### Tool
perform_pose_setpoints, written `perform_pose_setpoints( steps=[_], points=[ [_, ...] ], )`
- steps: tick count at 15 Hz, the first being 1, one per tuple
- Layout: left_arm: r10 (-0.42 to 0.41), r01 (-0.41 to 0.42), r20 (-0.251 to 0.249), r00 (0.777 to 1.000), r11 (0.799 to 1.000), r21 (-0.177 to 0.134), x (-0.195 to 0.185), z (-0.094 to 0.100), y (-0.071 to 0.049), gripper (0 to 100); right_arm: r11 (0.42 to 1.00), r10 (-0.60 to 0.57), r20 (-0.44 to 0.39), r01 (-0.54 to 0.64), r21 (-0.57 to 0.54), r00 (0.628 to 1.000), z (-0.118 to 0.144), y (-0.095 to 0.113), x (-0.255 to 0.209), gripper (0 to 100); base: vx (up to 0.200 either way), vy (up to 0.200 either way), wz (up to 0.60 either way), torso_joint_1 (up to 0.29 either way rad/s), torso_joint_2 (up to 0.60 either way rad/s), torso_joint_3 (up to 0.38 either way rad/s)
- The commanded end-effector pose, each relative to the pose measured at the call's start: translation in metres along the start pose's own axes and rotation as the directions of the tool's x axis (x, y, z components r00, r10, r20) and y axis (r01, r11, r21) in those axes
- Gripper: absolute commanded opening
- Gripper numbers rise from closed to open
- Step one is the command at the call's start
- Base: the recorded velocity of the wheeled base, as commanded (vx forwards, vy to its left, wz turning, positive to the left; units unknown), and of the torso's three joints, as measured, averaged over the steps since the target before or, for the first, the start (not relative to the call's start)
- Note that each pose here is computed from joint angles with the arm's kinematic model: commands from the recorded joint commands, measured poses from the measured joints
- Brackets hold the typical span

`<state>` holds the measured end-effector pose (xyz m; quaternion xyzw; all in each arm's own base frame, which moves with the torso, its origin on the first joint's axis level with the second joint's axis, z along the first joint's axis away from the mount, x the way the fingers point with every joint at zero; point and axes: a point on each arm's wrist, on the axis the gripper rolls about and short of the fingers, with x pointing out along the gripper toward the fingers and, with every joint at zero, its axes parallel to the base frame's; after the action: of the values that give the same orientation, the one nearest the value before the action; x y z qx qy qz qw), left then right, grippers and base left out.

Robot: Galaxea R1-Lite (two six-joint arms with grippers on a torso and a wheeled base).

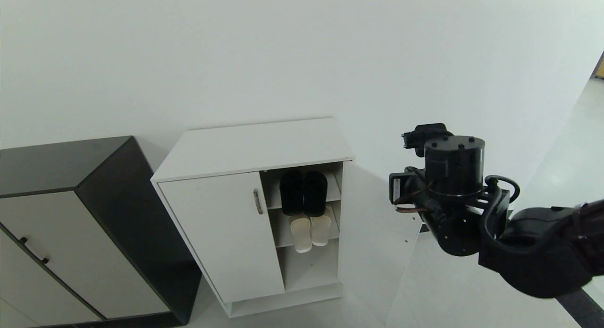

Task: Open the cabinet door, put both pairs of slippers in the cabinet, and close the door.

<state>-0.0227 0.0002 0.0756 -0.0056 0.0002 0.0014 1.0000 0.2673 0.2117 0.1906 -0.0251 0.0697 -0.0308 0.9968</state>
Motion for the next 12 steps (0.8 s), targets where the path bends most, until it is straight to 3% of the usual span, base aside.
perform_pose_setpoints(
  steps=[1, 6, 11, 12],
  points=[
    [0.0, 0.0, 0.0, 1.0, 1.0, 0.001, 0.0, 0.0, 0.0, 0, 0.997, -0.063, -0.016, 0.064, 0.048, 0.998, 0.013, -0.012, 0.024, 0, 0.0, 0.0, 0.0, 0.0, 0.0, 0.0],
    [0.0, 0.0, 0.0, 1.0, 1.0, 0.002, 0.0, 0.0, 0.0, 0, 0.988, 0.011, -0.141, 0.011, 0.153, 0.99, 0.035, -0.016, 0.033, 0, 0.0, 0.0, 0.0, 0.0, 0.0, 0.0],
    [-0.001, 0.001, 0.0, 1.0, 1.0, 0.001, 0.0, 0.0, 0.0, 0, 0.985, -0.011, -0.143, 0.036, 0.169, 0.99, 0.037, -0.029, 0.046, 0, -0.2, 0.0, 0.0, 0.005, 0.0, 0.0],
    [-0.001, 0.001, 0.0, 1.0, 1.0, 0.001, 0.0, 0.0, 0.0, 0, 0.985, -0.005, -0.147, 0.031, 0.172, 0.989, 0.036, -0.03, 0.051, 0, 0.0, 0.0, 0.0, 0.0, 0.0, 0.0]
  ],
)
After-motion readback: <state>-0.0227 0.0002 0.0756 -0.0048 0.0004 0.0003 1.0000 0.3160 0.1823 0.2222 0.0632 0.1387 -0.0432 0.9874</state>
